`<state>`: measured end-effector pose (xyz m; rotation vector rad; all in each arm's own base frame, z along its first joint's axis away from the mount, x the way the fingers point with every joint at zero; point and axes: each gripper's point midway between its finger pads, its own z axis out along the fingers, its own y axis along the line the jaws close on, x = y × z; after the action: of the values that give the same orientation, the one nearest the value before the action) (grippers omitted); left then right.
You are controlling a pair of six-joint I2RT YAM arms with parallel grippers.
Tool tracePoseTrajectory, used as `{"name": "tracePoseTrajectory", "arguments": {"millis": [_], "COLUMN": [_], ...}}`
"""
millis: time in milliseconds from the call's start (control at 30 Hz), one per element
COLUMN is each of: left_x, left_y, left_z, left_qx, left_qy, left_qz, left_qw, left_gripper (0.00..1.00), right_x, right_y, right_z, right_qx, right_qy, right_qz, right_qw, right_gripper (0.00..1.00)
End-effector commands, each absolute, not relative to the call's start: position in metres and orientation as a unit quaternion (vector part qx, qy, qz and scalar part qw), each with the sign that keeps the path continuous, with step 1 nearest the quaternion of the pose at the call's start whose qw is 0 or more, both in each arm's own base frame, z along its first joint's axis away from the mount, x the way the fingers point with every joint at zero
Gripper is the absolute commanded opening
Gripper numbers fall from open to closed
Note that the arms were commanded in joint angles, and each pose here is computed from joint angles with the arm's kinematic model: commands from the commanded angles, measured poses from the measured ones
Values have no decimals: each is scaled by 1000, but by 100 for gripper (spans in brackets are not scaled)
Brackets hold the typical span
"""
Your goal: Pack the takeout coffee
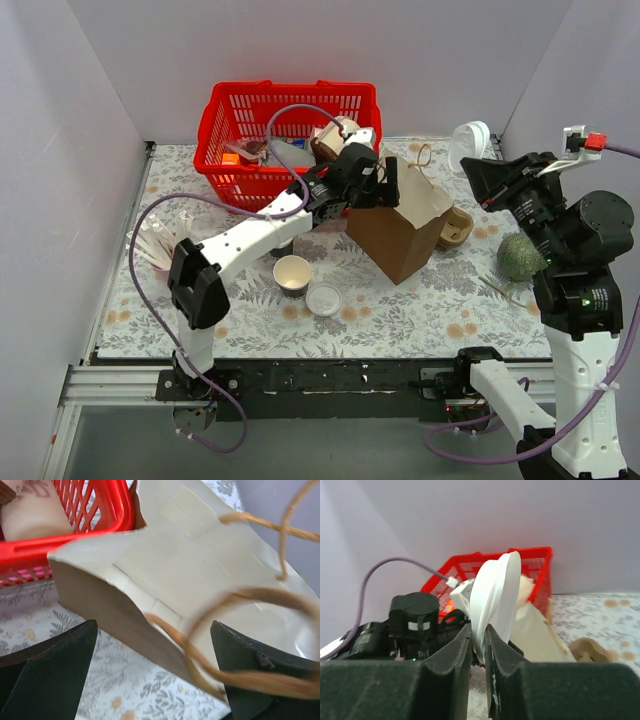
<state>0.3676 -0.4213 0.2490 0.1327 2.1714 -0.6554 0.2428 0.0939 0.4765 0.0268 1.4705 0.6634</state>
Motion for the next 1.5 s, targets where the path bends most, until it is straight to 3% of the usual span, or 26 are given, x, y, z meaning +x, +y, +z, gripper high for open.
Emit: {"name": "tracePoseTrajectory", "arguments": {"millis": [0, 233, 367, 567, 767, 1133, 1467], "left_x": [326, 283, 269, 224, 174, 183, 220], "left_y": [-398, -356, -309, -233, -190, -166, -184], "left_z": [329, 356, 358, 257, 210, 182, 175], "left_qx": [64, 58, 8, -131, -220, -261, -265], "left_qy": [827, 810, 814, 865, 866, 880, 872], "left_qz": [-337, -371, -343, -284, -308, -214, -241], "left_qw": [446, 450, 470, 393, 327, 335, 332], "left_gripper": [98, 98, 98, 98, 98, 98, 98], "right_x": [221, 213, 212, 206, 202, 214, 222], "right_y": [143, 176, 213, 292, 335, 374, 385], "right_z": [496, 488, 469, 407, 329, 252, 215], "right_qx": [-129, -186, -200, -230, -221, -166, -118], "right_qy": [635, 622, 642, 696, 734, 781, 805], "right_qz": [388, 483, 514, 513, 527, 528, 525], "right_qw": [655, 588, 533, 446, 367, 290, 249], "right_gripper": [22, 21, 20, 19, 19, 22, 25]}}
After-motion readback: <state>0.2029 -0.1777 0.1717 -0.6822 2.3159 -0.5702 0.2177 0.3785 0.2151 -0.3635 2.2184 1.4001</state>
